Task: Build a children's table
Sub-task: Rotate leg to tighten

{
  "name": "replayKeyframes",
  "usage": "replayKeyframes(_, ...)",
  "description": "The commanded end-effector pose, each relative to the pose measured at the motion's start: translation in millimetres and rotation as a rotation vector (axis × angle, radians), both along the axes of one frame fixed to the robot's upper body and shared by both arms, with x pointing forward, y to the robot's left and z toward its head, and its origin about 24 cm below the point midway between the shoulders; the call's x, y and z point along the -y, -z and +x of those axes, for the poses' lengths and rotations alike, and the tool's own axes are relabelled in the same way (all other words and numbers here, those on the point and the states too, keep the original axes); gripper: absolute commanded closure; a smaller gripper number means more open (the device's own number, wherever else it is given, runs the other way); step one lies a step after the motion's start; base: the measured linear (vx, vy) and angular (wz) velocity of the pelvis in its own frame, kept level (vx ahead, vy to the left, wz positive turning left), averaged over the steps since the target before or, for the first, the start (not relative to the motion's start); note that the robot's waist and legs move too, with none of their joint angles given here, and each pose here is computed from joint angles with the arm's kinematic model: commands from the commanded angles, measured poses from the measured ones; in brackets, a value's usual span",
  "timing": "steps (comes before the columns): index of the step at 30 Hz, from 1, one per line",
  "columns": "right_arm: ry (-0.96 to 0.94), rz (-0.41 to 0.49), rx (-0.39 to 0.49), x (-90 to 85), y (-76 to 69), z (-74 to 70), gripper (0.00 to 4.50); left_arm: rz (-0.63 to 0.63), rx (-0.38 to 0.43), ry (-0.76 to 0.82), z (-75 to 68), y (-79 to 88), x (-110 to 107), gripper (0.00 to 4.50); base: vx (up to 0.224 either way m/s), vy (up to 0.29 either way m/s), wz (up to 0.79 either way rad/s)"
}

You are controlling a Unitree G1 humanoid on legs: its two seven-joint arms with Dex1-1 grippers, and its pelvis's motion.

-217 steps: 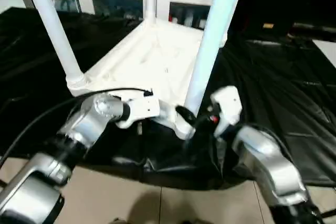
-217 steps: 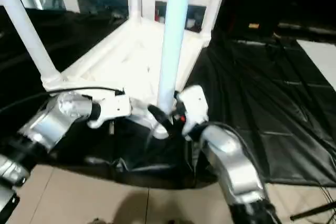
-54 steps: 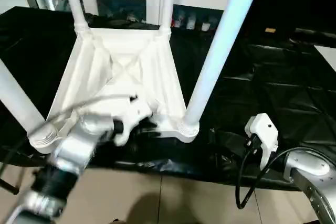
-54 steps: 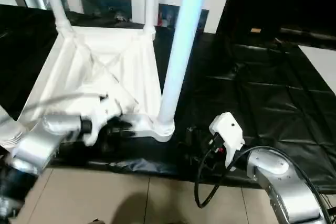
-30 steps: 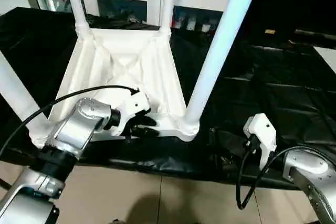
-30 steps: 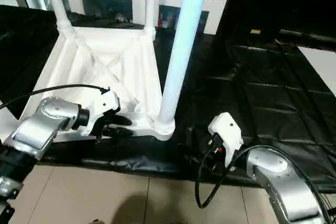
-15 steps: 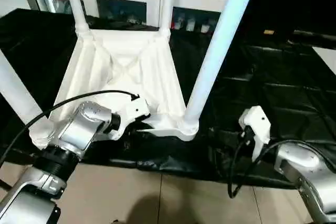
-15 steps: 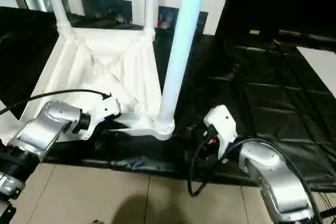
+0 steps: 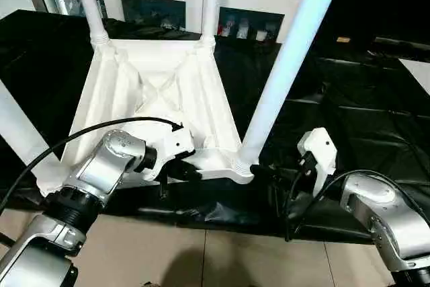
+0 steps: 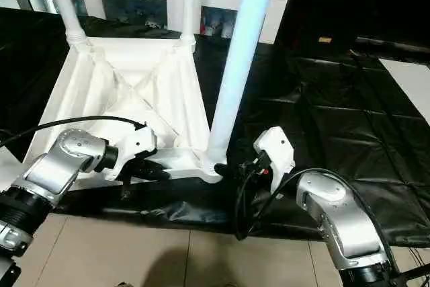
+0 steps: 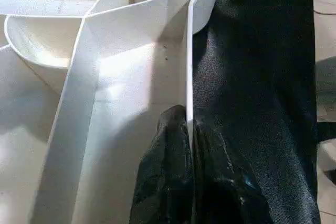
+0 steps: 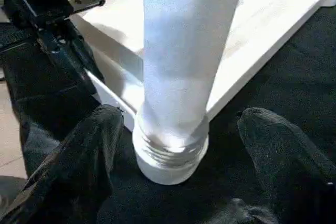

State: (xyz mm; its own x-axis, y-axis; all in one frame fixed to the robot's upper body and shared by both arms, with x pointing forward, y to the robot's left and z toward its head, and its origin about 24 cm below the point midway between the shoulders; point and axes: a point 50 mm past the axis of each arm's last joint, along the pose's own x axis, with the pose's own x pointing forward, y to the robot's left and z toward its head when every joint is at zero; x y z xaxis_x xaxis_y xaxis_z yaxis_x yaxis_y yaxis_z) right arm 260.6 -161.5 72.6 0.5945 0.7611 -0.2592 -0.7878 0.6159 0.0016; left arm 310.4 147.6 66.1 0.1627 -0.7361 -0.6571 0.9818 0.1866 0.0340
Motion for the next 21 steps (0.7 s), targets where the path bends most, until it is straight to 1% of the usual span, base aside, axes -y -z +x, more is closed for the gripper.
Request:
replayKeyframes(1,-0.012,-0.03,0.017,-0.4,0.0,4.9,0.61,0.008,-0.013,0.055,-8.3,9.4,9.6,4.44,0.0,0.0,0.0)
replayKeyframes(6,-0.018,-0.061,-0.002,-1.0,6.8,7.5,0.61,-0.011,-0.005,0.064,-9.8,7.1,12.9,4.44,0.0,0.0,0.0)
replayKeyframes(7,-0.017,-0.074,-0.007,-0.1,10.0,8.9,0.61,-0.01,0.003,0.07,-10.1,6.4,13.3,4.44,0.0,0.0,0.0)
replayKeyframes(10,-0.009,-0.08,-0.011,0.4,13.4,12.2,0.61,-0.007,0.009,0.075,-10.6,5.9,13.3,4.44,0.0,0.0,0.0)
replayKeyframes(11,-0.003,-0.072,-0.014,-1.6,14.9,16.6,0.61,-0.007,0.014,0.073,-10.4,5.6,13.3,4.44,0.0,0.0,0.0)
replayKeyframes(13,-0.011,-0.073,-0.018,-5.3,17.6,20.0,0.61,-0.008,0.02,0.067,-10.3,4.8,13.1,4.44,0.0,0.0,0.0)
replayKeyframes(18,-0.034,-0.06,-0.024,-10.2,20.1,22.8,0.61,-0.011,0.028,0.056,-9.7,3.7,12.8,4.44,0.0,0.0,0.0)
replayKeyframes(20,-0.038,-0.036,-0.021,-12.8,18.8,24.1,0.61,-0.011,0.031,0.053,-9.3,3.5,12.5,4.44,0.0,0.0,0.0)
replayKeyframes(21,-0.041,-0.03,-0.019,-13.9,18.8,24.8,0.79,-0.011,0.033,0.05,-9.1,3.5,12.3,4.48,0.0,0.0,0.0)
